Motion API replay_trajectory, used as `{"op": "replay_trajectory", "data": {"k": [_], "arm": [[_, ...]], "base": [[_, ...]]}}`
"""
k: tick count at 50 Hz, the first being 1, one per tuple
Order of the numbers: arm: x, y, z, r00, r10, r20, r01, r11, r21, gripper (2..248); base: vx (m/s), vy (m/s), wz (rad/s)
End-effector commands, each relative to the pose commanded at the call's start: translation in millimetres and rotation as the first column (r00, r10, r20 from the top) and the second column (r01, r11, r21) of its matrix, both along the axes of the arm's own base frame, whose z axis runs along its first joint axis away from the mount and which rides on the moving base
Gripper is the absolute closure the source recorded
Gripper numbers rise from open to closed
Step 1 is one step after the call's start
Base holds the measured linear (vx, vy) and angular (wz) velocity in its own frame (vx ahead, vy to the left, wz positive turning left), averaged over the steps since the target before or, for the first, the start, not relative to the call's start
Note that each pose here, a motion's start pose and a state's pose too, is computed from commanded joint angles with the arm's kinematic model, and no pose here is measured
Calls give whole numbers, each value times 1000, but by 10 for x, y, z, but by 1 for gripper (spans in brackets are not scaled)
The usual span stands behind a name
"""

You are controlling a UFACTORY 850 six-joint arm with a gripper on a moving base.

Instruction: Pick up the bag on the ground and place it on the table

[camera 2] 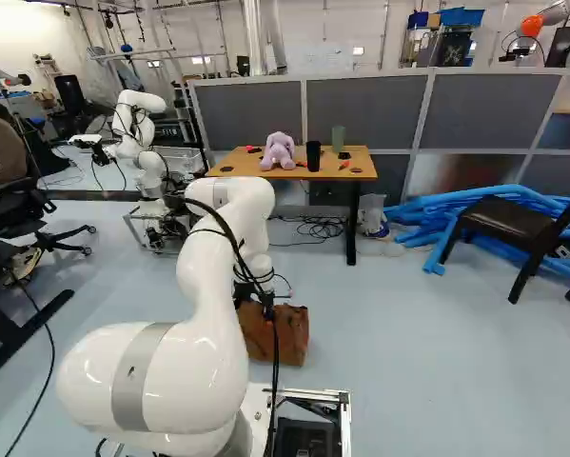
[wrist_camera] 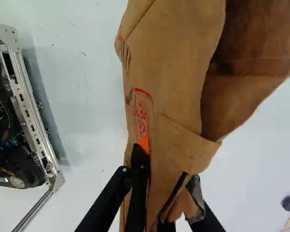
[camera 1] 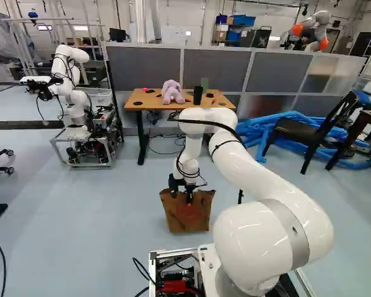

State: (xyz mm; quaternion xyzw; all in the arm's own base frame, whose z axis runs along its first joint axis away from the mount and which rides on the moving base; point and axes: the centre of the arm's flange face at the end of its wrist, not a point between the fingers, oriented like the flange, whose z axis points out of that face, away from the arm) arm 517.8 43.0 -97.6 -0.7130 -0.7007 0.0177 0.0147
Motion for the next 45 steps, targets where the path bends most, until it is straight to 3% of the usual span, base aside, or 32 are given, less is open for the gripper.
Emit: {"op": "replay_trajectory", "data": {"k": [45], "arm": [[-41,-4,688,1000,0,23,0,1000,2,229]], "base": [[0,0,0]]}}
